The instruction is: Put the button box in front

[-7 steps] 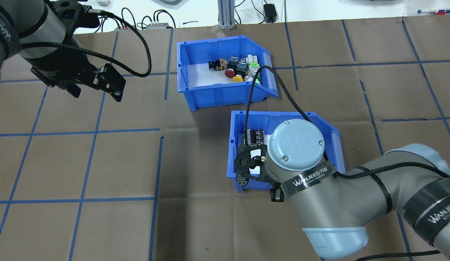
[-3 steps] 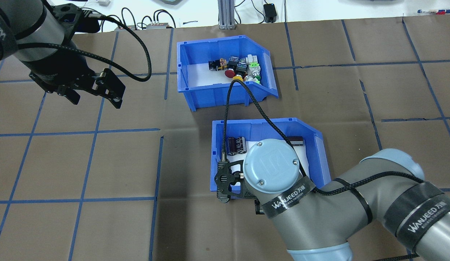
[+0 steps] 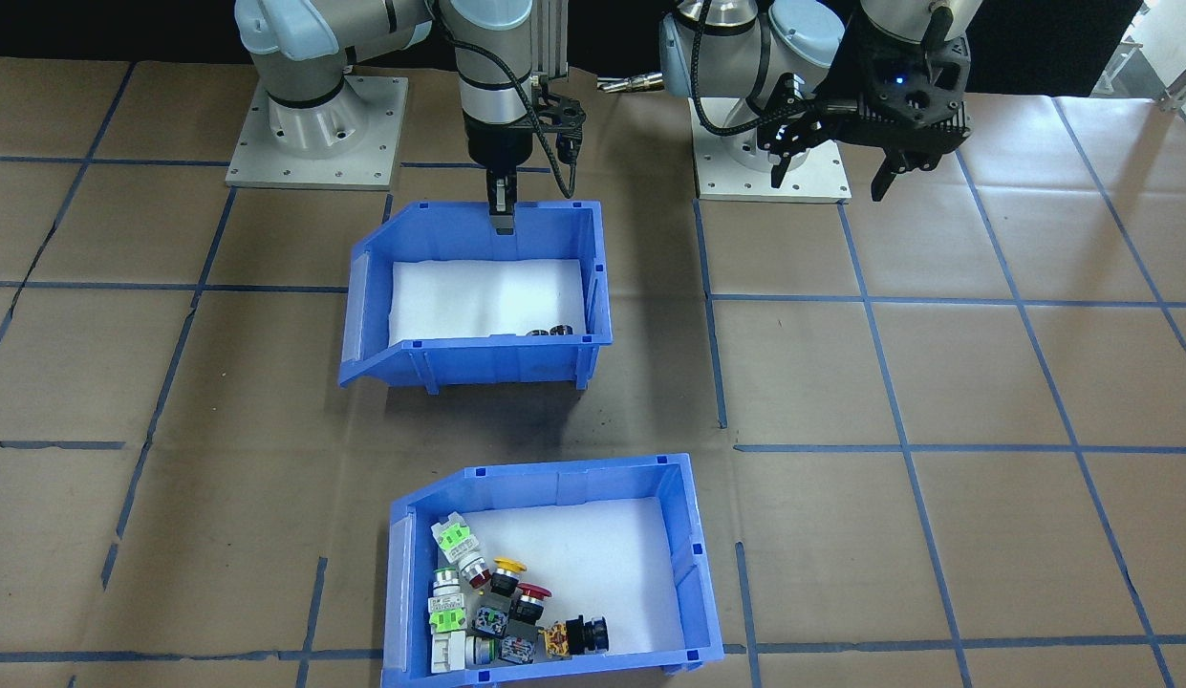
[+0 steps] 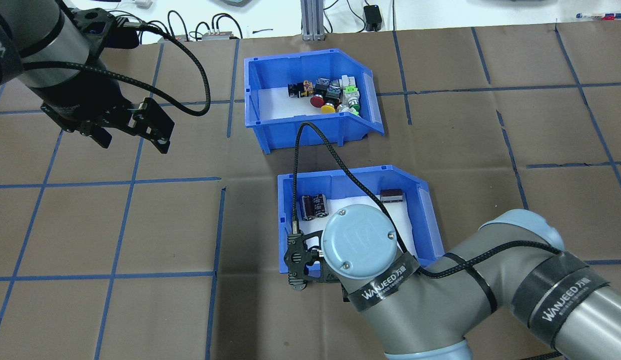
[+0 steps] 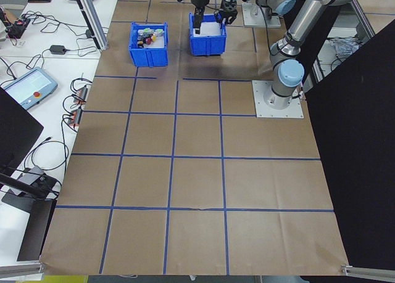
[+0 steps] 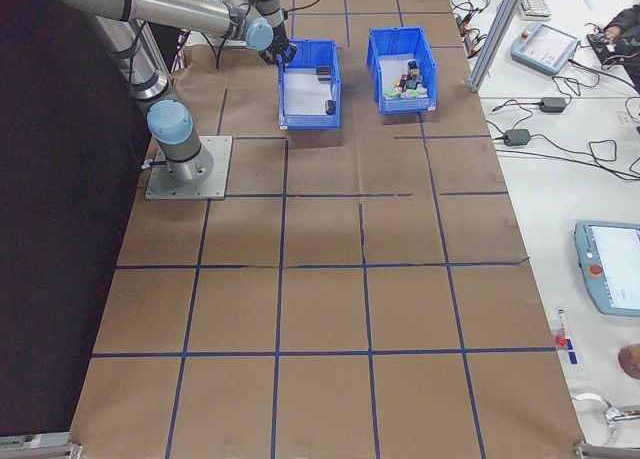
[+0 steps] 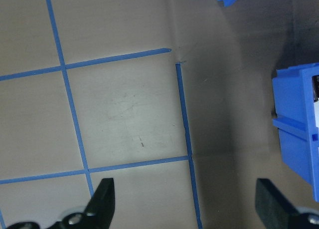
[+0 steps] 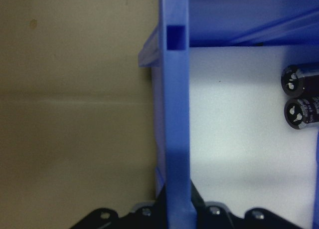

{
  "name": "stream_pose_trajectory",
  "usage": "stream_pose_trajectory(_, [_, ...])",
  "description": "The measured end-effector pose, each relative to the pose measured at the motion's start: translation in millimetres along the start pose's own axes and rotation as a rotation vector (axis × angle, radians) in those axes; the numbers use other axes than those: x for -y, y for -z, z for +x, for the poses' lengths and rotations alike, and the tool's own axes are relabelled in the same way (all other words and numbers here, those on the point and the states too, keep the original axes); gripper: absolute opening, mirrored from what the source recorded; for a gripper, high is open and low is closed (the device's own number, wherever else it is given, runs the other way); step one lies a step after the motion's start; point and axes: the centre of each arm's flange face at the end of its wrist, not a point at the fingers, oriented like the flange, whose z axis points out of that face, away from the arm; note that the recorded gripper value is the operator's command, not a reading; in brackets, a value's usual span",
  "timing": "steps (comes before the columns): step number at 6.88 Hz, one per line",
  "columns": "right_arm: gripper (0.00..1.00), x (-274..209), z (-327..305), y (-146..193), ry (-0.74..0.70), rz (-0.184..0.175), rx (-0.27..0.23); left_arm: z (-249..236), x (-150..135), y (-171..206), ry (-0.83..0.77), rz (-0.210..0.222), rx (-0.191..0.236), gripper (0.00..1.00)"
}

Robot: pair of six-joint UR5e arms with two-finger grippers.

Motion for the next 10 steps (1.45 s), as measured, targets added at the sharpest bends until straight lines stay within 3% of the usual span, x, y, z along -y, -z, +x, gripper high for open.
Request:
stream_pose_trajectory(1, [0.27,3,-1,-6,-0.004,-0.002,0.006,1,-2,2,0.0,0.006,-0.006,1.0])
stream_pose_trajectory(2, [0.99,5,0,-9,-0.024,-0.004,0.012,2,-5,3,-0.001,0.007,-0.006,1.0])
stream_pose_trajectory(6, [1.0,6,8,5,-0.116,0.016,0.005,2,-9,3,-0.002,0.004,-0.002,1.0])
stream_pose_trajectory(9, [1.0,-13,49,56,-0.198,-0.007,0.029,2,-6,3,-0.003,0.004,-0.002,1.0])
stream_pose_trajectory(10, [1.0,-34,71,73,-0.263,-0.004,0.01,1,-4,2,-0.003,0.002,-0.002,1.0])
